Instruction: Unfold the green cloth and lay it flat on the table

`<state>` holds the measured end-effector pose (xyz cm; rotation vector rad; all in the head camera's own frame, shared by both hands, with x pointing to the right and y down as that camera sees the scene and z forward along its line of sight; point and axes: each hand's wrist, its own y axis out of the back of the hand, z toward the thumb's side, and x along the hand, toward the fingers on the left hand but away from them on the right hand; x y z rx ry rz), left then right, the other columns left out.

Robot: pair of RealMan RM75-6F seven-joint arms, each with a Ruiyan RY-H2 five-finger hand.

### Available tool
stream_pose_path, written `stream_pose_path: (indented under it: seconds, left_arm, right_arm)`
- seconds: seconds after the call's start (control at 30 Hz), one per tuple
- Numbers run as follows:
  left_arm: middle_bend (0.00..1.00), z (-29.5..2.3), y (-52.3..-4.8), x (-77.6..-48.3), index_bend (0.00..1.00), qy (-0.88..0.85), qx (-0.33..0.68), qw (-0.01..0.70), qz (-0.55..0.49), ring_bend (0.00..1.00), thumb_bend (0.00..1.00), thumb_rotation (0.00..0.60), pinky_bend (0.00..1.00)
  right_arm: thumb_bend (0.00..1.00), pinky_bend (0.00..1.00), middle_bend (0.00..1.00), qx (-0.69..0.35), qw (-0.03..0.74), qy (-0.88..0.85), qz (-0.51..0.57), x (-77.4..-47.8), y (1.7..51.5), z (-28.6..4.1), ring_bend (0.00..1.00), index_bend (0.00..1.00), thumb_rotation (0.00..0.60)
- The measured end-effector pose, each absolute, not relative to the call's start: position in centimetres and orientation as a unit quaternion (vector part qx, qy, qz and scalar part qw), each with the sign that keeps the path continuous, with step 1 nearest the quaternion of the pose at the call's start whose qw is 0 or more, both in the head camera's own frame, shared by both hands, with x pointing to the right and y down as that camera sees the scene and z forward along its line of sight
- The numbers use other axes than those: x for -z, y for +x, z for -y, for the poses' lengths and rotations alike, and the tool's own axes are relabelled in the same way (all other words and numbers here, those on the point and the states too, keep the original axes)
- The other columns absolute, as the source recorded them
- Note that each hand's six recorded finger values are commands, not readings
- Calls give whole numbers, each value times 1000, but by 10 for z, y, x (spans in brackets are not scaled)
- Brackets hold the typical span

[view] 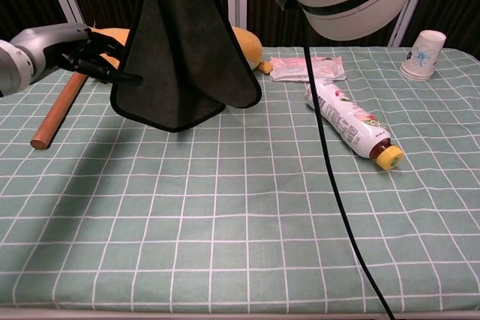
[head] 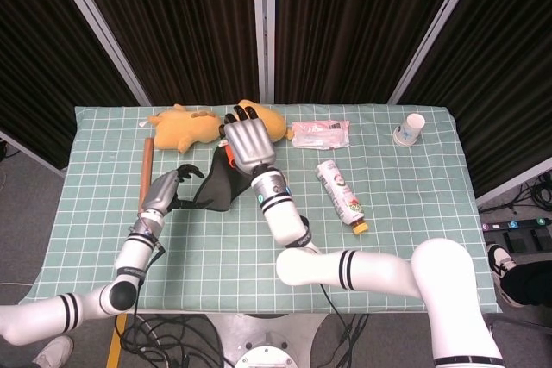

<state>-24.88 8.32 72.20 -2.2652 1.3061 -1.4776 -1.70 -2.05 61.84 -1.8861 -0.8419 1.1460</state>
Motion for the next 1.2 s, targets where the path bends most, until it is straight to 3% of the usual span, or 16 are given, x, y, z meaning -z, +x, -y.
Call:
stream_pose_path:
  seconds: [0.27, 0.37, 0.47, 0.73, 1.0, 1.2]
  left_arm:
    - [312, -88, -254, -732, 608, -745, 488, 51, -451, 278, 127, 522, 265]
    - [323, -90, -256, -735, 670, -745, 483, 37, -459, 279, 195, 566, 265]
    - [347, -91, -256, -737, 719, -746, 477, 29, -464, 279, 292, 596, 263]
    - [395, -98, -255, -738, 796, -751, 459, 11, -474, 279, 532, 600, 257]
    - [402, -99, -271, -723, 802, -757, 443, 29, -480, 279, 541, 600, 257]
    - [402, -77, -282, -699, 802, -754, 431, 72, -491, 279, 532, 600, 257]
  right_arm:
    - [512, 141, 260, -442, 372, -746, 332, -615, -16, 14, 109, 699, 600]
    - [514, 142, 259, -439, 367, -750, 333, -615, -15, 11, 108, 700, 598]
    - [514, 142, 259, -438, 366, -750, 334, -615, -13, 8, 108, 699, 599]
    - [511, 142, 260, -439, 344, -757, 340, -619, -1, 5, 106, 699, 596]
    - [509, 142, 259, -426, 315, -772, 352, -614, 20, 3, 105, 698, 597]
    - [506, 142, 260, -410, 298, -783, 361, -600, 43, 10, 104, 698, 600]
